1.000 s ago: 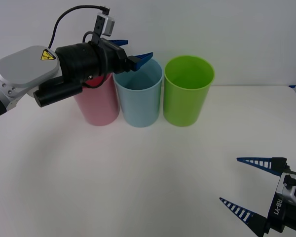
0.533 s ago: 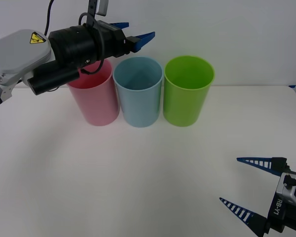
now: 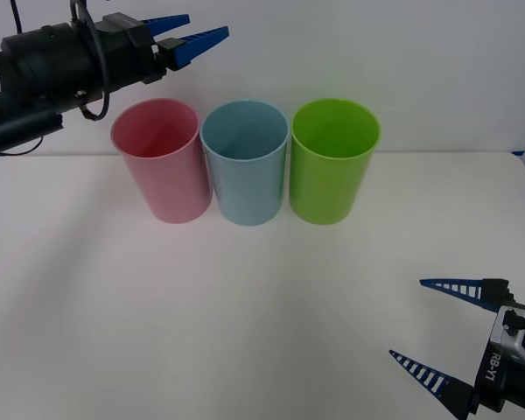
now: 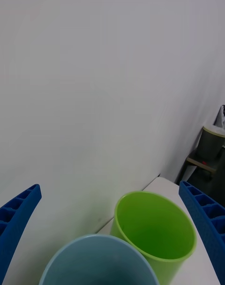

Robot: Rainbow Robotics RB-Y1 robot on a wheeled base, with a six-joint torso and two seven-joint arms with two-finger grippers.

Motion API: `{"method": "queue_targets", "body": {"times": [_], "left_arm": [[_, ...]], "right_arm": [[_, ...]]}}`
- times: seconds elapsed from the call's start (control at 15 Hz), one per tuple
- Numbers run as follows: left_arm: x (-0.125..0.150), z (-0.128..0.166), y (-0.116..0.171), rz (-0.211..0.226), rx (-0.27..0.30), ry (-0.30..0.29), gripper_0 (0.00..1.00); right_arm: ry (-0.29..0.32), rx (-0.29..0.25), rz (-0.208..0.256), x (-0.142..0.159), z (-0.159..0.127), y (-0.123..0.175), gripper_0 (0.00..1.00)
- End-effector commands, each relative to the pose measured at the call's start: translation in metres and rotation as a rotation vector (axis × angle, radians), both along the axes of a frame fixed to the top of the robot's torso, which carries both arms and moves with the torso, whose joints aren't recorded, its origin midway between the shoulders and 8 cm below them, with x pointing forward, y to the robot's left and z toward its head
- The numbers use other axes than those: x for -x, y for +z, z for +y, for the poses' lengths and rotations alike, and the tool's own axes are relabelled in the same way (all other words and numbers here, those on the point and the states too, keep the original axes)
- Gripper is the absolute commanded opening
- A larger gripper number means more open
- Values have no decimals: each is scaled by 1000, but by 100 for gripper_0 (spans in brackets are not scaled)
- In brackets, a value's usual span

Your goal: Put cans in the blue bin and PET bottles in the pink bin and trash in the green bin.

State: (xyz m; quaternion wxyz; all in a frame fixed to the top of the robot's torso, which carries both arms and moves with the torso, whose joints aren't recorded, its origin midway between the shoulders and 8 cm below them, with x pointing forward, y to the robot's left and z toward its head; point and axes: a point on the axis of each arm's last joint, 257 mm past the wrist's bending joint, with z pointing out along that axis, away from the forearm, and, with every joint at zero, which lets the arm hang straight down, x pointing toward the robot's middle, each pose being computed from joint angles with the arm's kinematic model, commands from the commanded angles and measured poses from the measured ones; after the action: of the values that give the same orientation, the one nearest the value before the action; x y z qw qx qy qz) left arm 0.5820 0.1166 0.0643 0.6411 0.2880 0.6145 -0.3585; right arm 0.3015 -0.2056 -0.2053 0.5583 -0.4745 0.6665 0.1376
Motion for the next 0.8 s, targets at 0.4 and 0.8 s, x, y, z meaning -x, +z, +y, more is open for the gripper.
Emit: {"method": "queue_targets", "body": {"times": [0.4, 0.8], "left_arm": [[68, 89, 14, -59, 53, -20, 100], [111, 144, -7, -143, 77, 21, 100]], "right_arm": [[0, 0, 0, 0, 0, 0, 100], [0, 0, 0, 0, 0, 0, 100]]}}
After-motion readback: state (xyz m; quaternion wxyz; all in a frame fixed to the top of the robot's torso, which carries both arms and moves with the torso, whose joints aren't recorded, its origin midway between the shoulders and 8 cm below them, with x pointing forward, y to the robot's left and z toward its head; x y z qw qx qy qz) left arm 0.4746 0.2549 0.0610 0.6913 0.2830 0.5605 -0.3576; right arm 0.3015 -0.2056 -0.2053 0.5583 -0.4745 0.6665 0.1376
